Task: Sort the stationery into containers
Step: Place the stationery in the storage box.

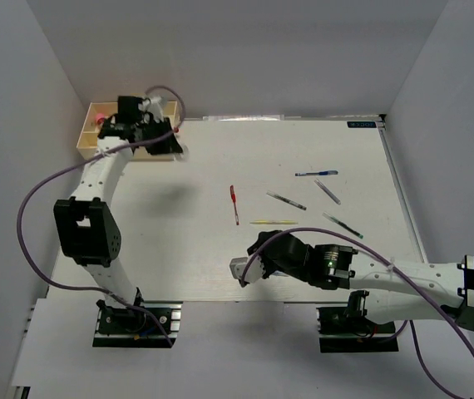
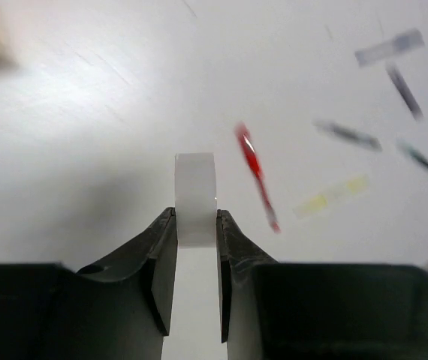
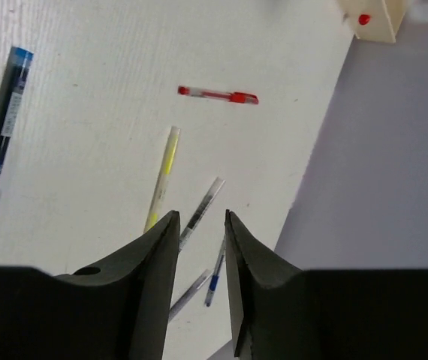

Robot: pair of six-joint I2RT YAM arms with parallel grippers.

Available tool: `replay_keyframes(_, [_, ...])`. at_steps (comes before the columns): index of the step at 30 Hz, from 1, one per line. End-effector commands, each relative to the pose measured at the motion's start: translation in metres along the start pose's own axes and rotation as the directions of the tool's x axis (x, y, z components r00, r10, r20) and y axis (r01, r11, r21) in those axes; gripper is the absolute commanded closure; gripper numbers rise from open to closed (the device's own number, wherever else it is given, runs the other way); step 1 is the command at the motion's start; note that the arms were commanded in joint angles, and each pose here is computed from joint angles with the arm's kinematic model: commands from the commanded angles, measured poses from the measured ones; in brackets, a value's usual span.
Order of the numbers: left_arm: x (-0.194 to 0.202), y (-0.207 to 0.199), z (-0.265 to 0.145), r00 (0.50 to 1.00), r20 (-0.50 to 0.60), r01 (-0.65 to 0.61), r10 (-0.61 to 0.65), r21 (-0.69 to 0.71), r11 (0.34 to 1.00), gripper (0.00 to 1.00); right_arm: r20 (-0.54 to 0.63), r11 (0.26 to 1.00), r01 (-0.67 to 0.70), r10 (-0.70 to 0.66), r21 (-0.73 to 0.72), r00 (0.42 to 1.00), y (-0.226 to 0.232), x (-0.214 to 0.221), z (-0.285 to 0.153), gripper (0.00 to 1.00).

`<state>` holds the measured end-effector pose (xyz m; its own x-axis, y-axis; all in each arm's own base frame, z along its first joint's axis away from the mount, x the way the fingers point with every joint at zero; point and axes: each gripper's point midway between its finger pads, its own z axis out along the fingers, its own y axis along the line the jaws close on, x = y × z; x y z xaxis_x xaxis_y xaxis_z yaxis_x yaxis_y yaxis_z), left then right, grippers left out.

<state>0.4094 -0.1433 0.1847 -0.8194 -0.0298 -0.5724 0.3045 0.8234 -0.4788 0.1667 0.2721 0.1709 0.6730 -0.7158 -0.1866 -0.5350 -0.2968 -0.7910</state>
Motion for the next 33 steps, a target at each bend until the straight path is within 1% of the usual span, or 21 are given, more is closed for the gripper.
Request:
replay_keyframes(1, [-0.093, 0.053, -0.045, 0.968, 0.244, 0.014, 0.059, -0.288, 0.958, 1.0, 0.011, 0.986, -0.168, 0.169, -0.02, 0.986, -0.002, -0.004, -0.006, 0.63])
replay_keyframes(2, [-0.106, 0.069, -0.051, 0.963, 0.262, 0.037, 0.056, -0.338, 0.941, 1.0, 0.01, 0.974, -0.225, 0.225, -0.005, 0.974, -0.008, -0.003, -0.006, 0.58])
replay_keyframes(3, [-0.133, 0.098, -0.063, 0.95, 0.308, 0.073, 0.054, -0.388, 0.919, 1.0, 0.012, 0.966, -0.257, 0.257, 0.006, 0.966, -0.013, -0.003, -0.006, 0.57])
replay_keyframes(5, [-0.15, 0.131, -0.076, 0.944, 0.328, 0.116, 0.04, -0.443, 0.889, 1.0, 0.006, 0.938, -0.346, 0.346, 0.023, 0.938, -0.029, 0.0, -0.003, 0.55])
replay_keyframes(6, [-0.165, 0.148, -0.08, 0.937, 0.347, 0.137, 0.034, -0.457, 0.879, 1.0, -0.002, 0.923, -0.383, 0.383, 0.032, 0.924, -0.036, 0.004, -0.002, 0.55])
replay_keyframes(7, [-0.172, 0.169, -0.093, 0.93, 0.368, 0.165, 0.022, -0.47, 0.867, 1.0, -0.007, 0.914, -0.406, 0.406, 0.006, 0.914, -0.038, 0.003, 0.0, 0.54])
replay_keyframes(8, [-0.175, 0.18, -0.096, 0.927, 0.375, 0.173, 0.025, -0.482, 0.859, 1.0, -0.037, 0.899, -0.438, 0.437, -0.017, 0.899, -0.037, 0.005, 0.009, 0.55])
replay_keyframes(9, [-0.182, 0.19, -0.102, 0.918, 0.394, 0.167, 0.053, -0.503, 0.848, 1.0, -0.039, 0.875, -0.484, 0.484, 0.016, 0.874, -0.059, 0.011, 0.008, 0.55])
replay_keyframes(11, [-0.178, 0.216, -0.109, 0.915, 0.4, 0.197, 0.044, -0.542, 0.817, 1.0, -0.082, 0.853, -0.521, 0.517, -0.033, 0.852, -0.058, 0.013, 0.022, 0.57])
replay_keyframes(12, [-0.177, 0.224, -0.111, 0.914, 0.403, 0.207, 0.041, -0.551, 0.808, 1.0, -0.082, 0.812, -0.584, 0.582, 0.005, 0.809, -0.08, 0.023, 0.021, 0.58])
replay_keyframes(13, [-0.172, 0.242, -0.115, 0.915, 0.403, 0.23, 0.025, -0.57, 0.789, 1.0, -0.077, 0.793, -0.608, 0.605, -0.024, 0.792, -0.082, 0.021, 0.025, 0.58])
replay_keyframes(14, [-0.169, 0.25, -0.117, 0.914, 0.405, 0.238, 0.019, -0.574, 0.783, 1.0, -0.124, 0.761, -0.647, 0.638, -0.044, 0.76, -0.076, 0.031, 0.034, 0.6])
replay_keyframes(15, [-0.17, 0.255, -0.118, 0.913, 0.407, 0.229, 0.032, -0.574, 0.786, 1.0, -0.12, 0.742, -0.67, 0.663, -0.031, 0.739, -0.087, 0.036, 0.035, 0.61])
replay_keyframes(16, [-0.163, 0.257, -0.113, 0.918, 0.397, 0.219, 0.023, -0.552, 0.805, 1.0, -0.127, 0.726, -0.685, 0.675, -0.062, 0.727, -0.083, 0.036, 0.042, 0.62])
replay_keyframes(18, [-0.163, 0.266, -0.116, 0.912, 0.408, 0.214, 0.044, -0.565, 0.797, 1.0, -0.14, 0.702, -0.708, 0.696, -0.068, 0.704, -0.082, 0.043, 0.045, 0.63])
replay_keyframes(19, [-0.16, 0.266, -0.113, 0.915, 0.401, 0.209, 0.041, -0.558, 0.803, 1.0, -0.144, 0.686, -0.724, 0.712, -0.068, 0.687, -0.084, 0.049, 0.047, 0.63])
replay_keyframes(23, [-0.152, 0.284, -0.099, 0.929, 0.371, 0.204, 0.022, -0.557, 0.805, 1.0, -0.15, 0.665, -0.744, 0.73, -0.072, 0.667, -0.085, 0.055, 0.05, 0.63])
replay_keyframes(24, [-0.151, 0.286, -0.096, 0.931, 0.366, 0.202, 0.018, -0.554, 0.808, 1.0, -0.15, 0.653, -0.755, 0.741, -0.067, 0.654, -0.086, 0.056, 0.051, 0.63])
replay_keyframes(28, [-0.146, 0.3, -0.089, 0.93, 0.367, 0.223, -0.004, -0.557, 0.8, 0.97, -0.143, 0.619, -0.784, 0.772, -0.048, 0.619, -0.097, 0.065, 0.047, 0.62])
replay_keyframes(33, [-0.145, 0.311, -0.077, 0.927, 0.375, 0.241, -0.021, -0.551, 0.799, 0.95, -0.155, 0.598, -0.801, 0.788, -0.041, 0.596, -0.096, 0.075, 0.045, 0.62])
